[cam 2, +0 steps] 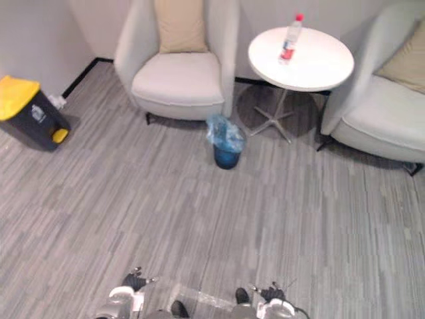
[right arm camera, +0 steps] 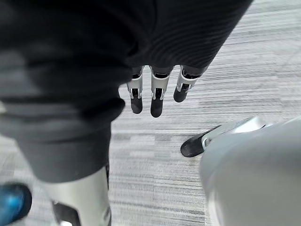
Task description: Organize the slippers on the shoe rack
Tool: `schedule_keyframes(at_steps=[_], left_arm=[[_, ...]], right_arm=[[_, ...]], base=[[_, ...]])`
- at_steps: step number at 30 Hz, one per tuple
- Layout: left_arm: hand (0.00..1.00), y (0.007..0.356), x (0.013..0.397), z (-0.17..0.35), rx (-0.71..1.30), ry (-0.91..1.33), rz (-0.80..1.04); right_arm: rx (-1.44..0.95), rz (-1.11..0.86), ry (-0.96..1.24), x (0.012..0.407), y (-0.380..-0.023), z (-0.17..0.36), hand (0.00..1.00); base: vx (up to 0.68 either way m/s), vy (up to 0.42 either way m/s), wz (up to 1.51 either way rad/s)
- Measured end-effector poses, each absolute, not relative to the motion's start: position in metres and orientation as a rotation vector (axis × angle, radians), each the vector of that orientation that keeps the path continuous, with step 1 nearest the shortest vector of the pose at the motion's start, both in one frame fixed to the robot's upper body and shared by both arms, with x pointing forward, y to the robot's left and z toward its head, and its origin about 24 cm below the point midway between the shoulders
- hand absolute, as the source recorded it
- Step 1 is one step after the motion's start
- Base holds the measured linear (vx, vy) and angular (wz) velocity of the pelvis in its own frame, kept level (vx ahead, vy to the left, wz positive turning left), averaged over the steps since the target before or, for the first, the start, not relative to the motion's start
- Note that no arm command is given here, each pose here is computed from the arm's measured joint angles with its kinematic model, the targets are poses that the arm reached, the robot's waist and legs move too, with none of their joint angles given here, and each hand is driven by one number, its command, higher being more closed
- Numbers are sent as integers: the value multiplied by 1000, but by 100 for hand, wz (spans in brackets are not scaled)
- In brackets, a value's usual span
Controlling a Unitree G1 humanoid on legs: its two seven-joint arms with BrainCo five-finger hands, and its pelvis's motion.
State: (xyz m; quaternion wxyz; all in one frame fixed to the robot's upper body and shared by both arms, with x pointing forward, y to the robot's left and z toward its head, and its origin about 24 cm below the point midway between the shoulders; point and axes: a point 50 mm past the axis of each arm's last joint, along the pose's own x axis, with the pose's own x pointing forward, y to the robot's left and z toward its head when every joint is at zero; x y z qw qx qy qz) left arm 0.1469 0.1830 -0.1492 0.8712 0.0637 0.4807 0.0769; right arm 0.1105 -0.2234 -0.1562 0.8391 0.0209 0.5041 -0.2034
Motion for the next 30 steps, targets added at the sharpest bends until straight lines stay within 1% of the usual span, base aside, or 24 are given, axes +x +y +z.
schedule_keyframes(at_steps=[4, 7, 11, 14, 17, 22, 25, 30], left_arm=[[0, 182, 144, -150, 112, 1007, 174], [0, 171, 137, -153, 85, 1030, 157], [0, 174, 143, -151, 99, 1016, 164], [0, 179, 145, -150, 134, 1013, 149], [0, 182, 148, -149, 149, 1002, 146], [0, 183, 147, -149, 151, 1005, 147], [0, 183, 143, -151, 149, 1019, 148], [0, 186, 136, -153, 141, 1041, 165]], right_arm=[[58, -444, 1066, 106, -223, -157, 0], [45, -478, 1066, 103, -235, -155, 0], [37, -485, 1062, 103, -240, -154, 0], [62, -493, 1071, 100, -235, -156, 0], [104, -535, 1091, 88, -234, -159, 0], [121, -576, 1094, 84, -238, -159, 0], [123, -572, 1072, 93, -239, -157, 0], [129, -572, 1077, 92, -237, -158, 0]], base=[[-26, -141, -75], [-50, 41, -83], [-102, 88, -75], [-123, 83, -50], [-28, 27, -18], [39, -33, -12], [2, -55, -6], [-18, -49, 8]])
